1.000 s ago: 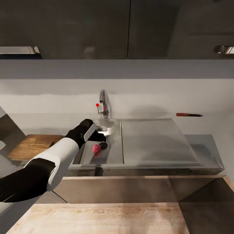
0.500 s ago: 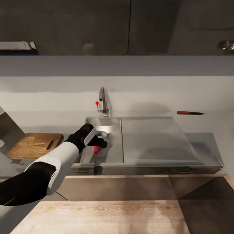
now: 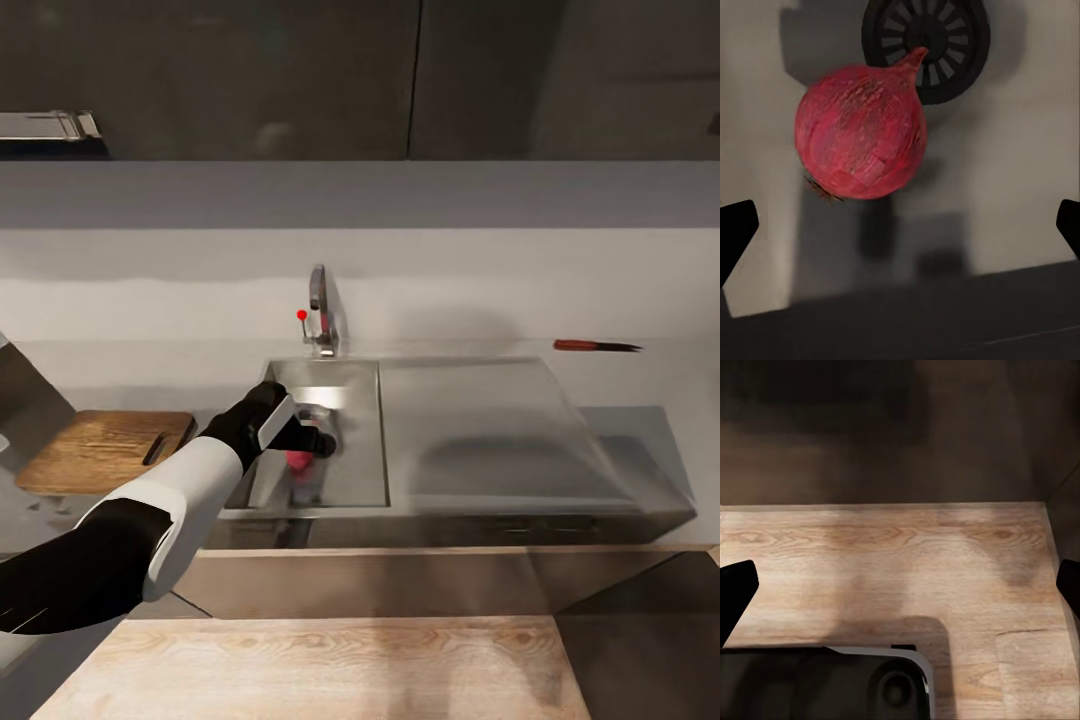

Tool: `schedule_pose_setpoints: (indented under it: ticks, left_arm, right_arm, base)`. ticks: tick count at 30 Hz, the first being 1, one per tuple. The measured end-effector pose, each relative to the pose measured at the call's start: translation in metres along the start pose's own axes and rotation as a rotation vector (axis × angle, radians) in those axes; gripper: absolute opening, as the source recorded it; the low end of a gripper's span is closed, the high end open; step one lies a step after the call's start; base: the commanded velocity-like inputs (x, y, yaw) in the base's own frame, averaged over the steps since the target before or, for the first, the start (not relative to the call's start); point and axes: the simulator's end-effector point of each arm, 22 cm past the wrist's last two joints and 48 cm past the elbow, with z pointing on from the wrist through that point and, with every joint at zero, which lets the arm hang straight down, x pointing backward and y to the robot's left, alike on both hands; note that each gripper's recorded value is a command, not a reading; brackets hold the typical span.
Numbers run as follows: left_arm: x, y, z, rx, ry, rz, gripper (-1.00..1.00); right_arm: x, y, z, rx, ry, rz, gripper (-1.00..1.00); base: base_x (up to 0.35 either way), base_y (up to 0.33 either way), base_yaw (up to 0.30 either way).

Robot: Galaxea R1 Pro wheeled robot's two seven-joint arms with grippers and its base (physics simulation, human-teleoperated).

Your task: In the kitchen, take the Vidalia onion out of the sink, dice it on the chopping board with the paring knife, put the diced onion into the bowl on the countertop, then place both the paring knife and the chopping board into the sink.

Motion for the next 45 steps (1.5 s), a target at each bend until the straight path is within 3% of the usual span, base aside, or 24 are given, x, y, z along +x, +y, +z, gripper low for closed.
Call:
schedule_pose_setpoints:
  ticks: [45]
  left_arm:
    - [0.02, 0.002, 0.04, 0.005, 0.064, -0.005, 1.0]
  right_arm:
    - [0.017, 0.0, -0.009, -0.001, 0.065, -0.001, 1.0]
  base:
    - [0.037, 0.007, 0.0]
